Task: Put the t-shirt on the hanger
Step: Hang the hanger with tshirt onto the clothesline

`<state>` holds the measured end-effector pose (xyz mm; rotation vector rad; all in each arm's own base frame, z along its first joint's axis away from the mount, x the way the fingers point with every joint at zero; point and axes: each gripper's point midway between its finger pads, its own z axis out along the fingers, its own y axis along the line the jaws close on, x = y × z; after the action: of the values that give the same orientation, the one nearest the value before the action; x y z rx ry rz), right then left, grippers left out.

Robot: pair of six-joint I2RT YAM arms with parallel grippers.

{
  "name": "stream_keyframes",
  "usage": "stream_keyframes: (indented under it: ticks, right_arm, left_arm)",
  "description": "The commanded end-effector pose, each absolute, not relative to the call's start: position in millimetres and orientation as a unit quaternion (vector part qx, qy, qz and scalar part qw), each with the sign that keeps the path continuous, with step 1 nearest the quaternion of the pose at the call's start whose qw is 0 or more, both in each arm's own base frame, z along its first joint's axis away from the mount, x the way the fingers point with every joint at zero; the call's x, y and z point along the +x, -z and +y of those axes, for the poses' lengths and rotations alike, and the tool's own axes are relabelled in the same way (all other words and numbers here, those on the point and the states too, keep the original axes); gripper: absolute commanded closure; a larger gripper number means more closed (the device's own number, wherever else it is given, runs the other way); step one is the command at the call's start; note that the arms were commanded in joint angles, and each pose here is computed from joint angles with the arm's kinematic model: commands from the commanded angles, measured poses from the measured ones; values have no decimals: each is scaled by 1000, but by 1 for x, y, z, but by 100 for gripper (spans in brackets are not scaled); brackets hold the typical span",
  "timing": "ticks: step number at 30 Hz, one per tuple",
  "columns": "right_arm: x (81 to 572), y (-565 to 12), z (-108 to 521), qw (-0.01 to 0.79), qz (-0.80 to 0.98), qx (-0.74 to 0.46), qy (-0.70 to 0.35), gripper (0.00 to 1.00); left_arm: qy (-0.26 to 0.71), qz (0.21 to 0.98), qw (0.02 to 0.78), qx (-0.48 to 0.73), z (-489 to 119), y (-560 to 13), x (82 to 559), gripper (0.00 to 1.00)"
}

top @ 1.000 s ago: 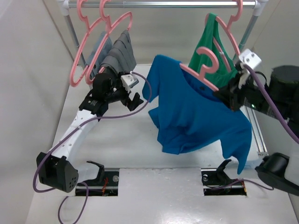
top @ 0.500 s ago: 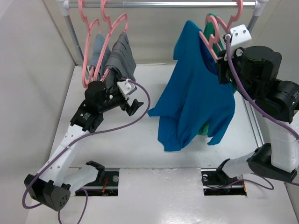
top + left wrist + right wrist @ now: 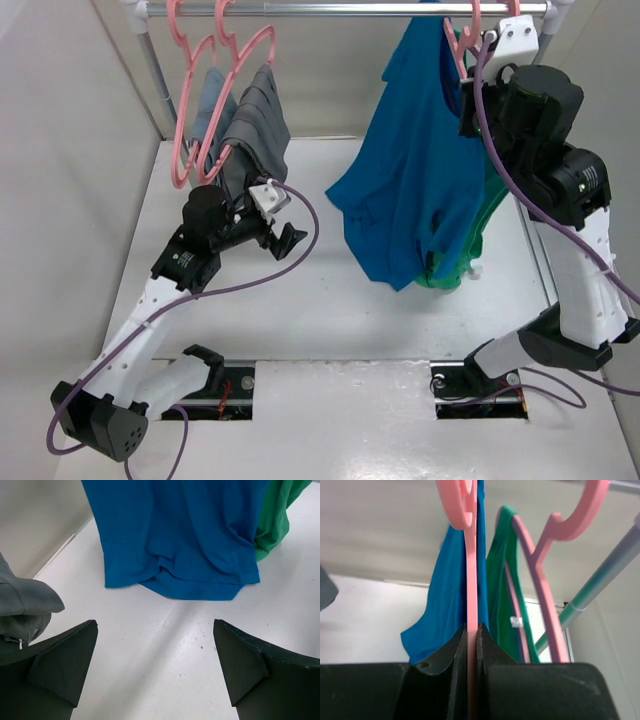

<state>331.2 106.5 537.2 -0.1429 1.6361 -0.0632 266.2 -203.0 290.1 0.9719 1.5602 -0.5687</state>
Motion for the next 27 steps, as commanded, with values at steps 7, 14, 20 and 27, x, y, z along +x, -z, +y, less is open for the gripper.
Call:
stream_keyframes:
  ticks: [7,14,20,27]
  right_arm:
    - [369,-592,89,751,660,-16,1,100]
    - [402,-559,92,722,690,-34,-27,100]
    - [409,-535,104,696,713,-61,-61,100]
    - [388,-517,107,677,728,-62,-87,77]
  left_arm:
    - [248,648,591,412,-204,-302,263,0]
    - [244,650,592,410,-202,-300,262,0]
    - [238,650,594,410,-201,-300,264,0]
    - [238,653,590,411,-200,-293,262,0]
